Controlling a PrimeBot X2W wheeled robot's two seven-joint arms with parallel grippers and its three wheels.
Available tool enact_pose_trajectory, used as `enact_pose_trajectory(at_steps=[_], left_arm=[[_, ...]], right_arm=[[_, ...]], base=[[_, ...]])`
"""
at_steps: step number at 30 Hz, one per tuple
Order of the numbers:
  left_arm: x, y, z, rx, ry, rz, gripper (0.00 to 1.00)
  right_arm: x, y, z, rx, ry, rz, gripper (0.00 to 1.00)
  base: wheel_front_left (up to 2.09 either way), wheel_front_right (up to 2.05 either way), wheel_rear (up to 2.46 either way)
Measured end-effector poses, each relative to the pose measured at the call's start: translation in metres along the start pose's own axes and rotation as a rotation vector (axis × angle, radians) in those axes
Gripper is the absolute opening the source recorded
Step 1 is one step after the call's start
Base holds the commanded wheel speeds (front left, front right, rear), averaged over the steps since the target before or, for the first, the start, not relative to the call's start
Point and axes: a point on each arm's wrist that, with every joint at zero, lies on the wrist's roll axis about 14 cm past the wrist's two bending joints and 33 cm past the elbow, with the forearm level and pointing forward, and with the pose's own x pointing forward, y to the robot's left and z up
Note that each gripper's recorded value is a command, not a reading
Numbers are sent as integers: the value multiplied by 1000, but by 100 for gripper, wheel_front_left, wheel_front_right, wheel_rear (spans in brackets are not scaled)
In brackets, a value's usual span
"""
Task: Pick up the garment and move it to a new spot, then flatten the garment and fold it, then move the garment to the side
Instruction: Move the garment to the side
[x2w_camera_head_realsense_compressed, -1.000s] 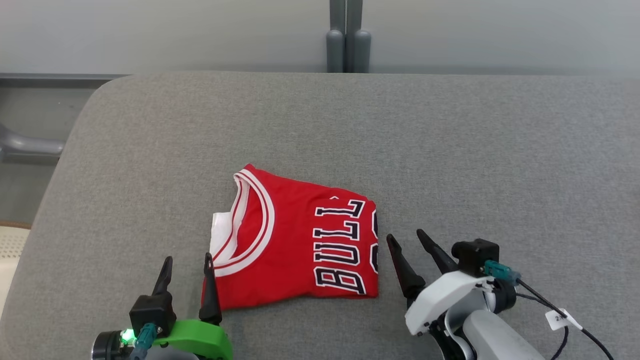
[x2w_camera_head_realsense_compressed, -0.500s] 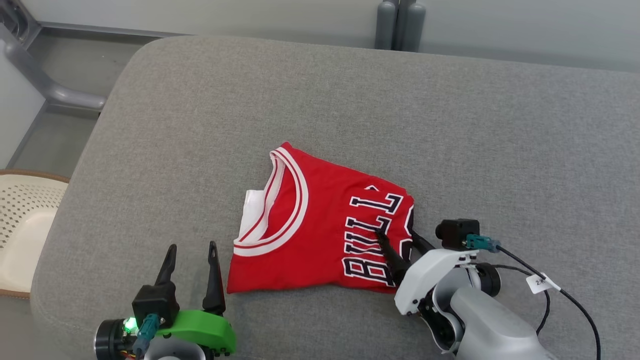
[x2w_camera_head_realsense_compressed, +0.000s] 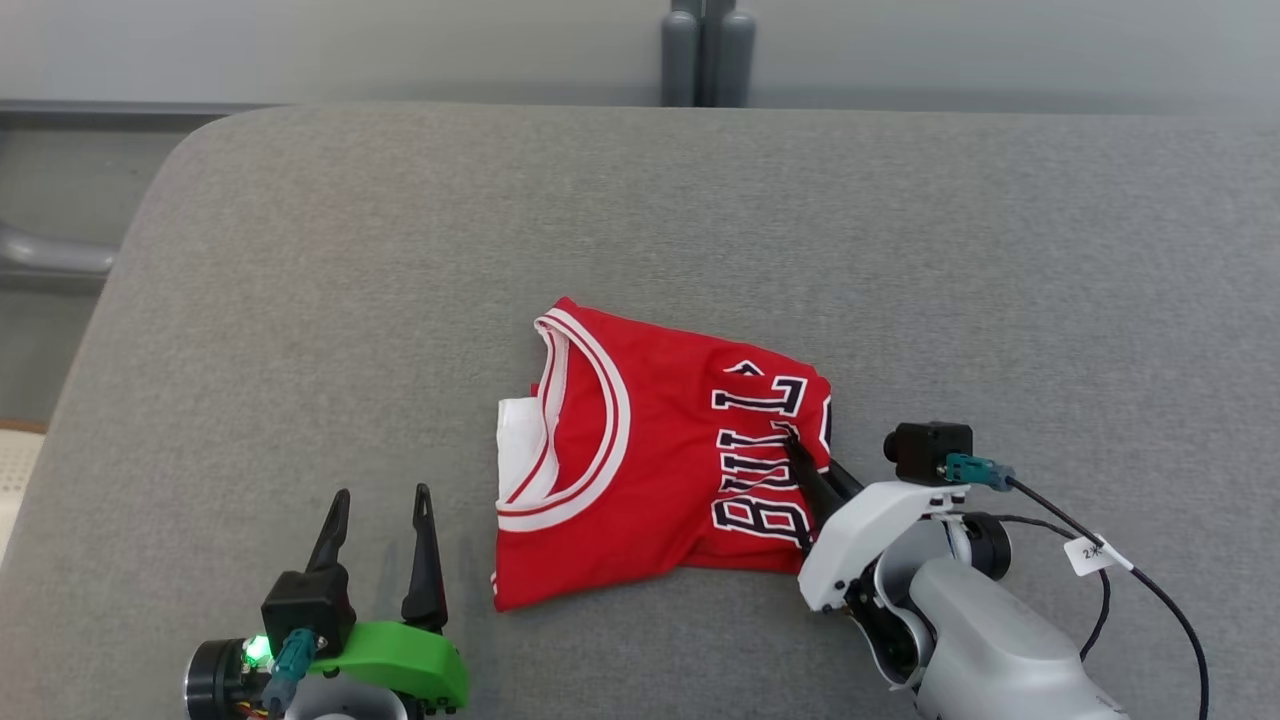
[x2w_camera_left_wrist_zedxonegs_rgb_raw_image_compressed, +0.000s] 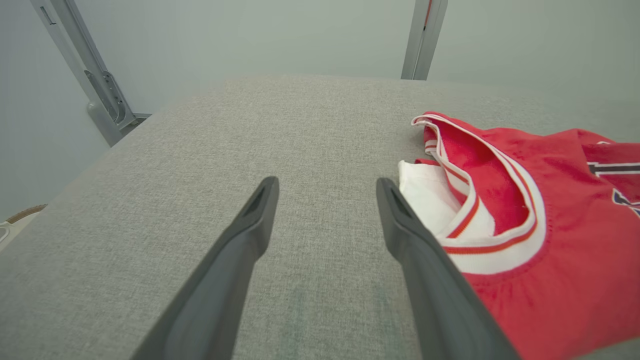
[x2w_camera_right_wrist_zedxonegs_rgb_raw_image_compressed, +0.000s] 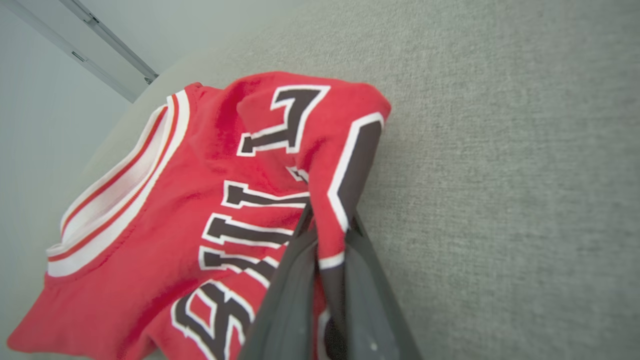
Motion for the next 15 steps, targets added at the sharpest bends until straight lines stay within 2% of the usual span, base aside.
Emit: enact_pose_trajectory(at_steps=[6,15], left_arm=[[15,-43,-1,1,3,-129,100],[31,-129,-4,-3,19,-370,100]], right_arm=[[-35,-36,11,12,-64,-113,0],[-100,-89,35,45,-197,-301,0]], base=[[0,0,0],[0,0,0]])
